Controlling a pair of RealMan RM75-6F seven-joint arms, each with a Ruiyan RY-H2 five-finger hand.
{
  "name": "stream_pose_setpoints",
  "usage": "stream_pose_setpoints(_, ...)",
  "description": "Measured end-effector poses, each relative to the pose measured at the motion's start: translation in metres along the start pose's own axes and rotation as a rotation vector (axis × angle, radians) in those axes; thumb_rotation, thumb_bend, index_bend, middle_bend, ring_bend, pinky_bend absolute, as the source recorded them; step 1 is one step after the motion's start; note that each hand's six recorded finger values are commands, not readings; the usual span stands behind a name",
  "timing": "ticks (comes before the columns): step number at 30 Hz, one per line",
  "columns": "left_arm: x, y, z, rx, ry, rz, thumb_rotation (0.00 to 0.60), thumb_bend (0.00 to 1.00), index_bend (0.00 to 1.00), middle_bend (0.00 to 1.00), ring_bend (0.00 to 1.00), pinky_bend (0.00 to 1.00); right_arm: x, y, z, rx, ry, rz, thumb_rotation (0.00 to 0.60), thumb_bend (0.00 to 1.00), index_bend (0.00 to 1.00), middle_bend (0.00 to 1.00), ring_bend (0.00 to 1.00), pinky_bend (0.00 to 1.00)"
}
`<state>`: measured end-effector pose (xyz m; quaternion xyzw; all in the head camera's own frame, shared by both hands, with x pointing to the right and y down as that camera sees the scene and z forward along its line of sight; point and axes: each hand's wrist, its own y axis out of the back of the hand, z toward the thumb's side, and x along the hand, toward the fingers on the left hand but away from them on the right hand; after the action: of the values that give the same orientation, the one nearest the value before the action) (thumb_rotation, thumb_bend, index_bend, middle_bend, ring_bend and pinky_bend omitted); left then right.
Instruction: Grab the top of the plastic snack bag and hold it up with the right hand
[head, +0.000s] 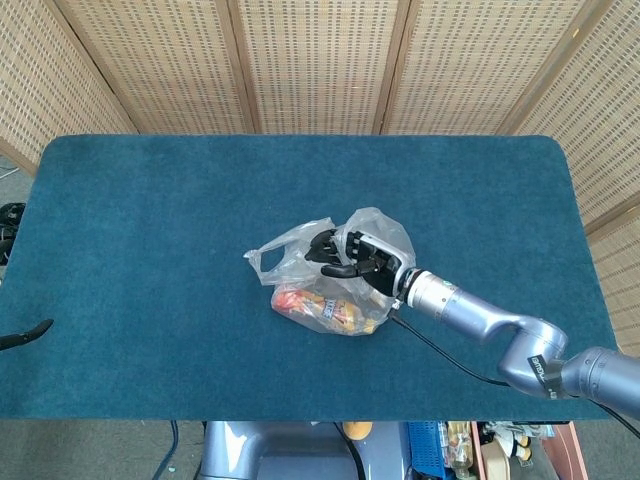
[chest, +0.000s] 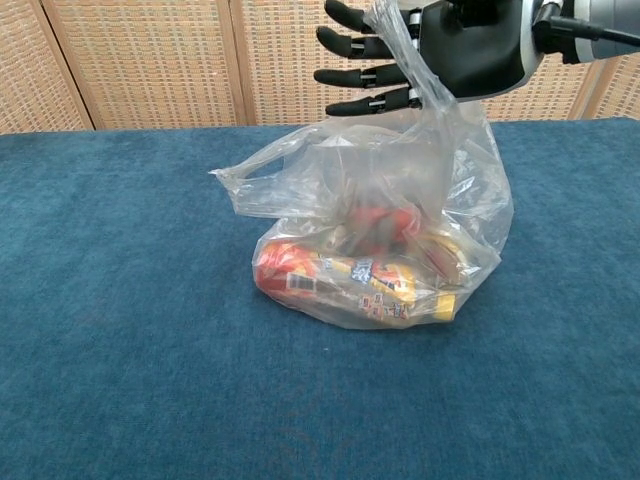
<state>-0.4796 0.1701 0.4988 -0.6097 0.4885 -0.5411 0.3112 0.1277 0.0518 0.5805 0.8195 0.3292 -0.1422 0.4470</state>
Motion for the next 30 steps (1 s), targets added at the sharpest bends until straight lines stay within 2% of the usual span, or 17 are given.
stream_pose_setpoints(3,0.002,-0.002,0.0,0.003,0.003,-0.007,0.6,0.04,0.0,0.0,0.0,0.0,0.002,-0.002,0.006,0.005,0.011,0.012,0.6,0.0,0.5,0.55,0.37,0.36)
stream_pose_setpoints(11,0.008,-0.006,0.002,0.005,-0.005,-0.019,0.6,0.07,0.0,0.0,0.0,0.0,0.011,-0.006,0.026,0.025,0.036,0.031,0.6,0.0,0.47,0.56,0.38,0.36)
stream_pose_setpoints(16,0.02,-0.011,0.007,-0.002,-0.041,-0.027,0.6,0.06,0.0,0.0,0.0,0.0,0.023,-0.002,0.036,0.047,0.046,0.013,0.6,0.0,0.47,0.55,0.38,0.36)
stream_pose_setpoints(22,0.049,-0.024,0.024,-0.003,-0.181,-0.028,0.6,0.07,0.0,0.0,0.0,0.0,0.037,0.006,0.043,0.059,0.057,-0.014,0.6,0.0,0.48,0.57,0.4,0.38)
stream_pose_setpoints(30,0.103,-0.054,0.067,0.087,-0.471,0.014,0.6,0.11,0.0,0.0,0.0,0.0,0.048,0.004,0.052,0.06,0.069,-0.002,0.6,0.0,0.49,0.6,0.45,0.49)
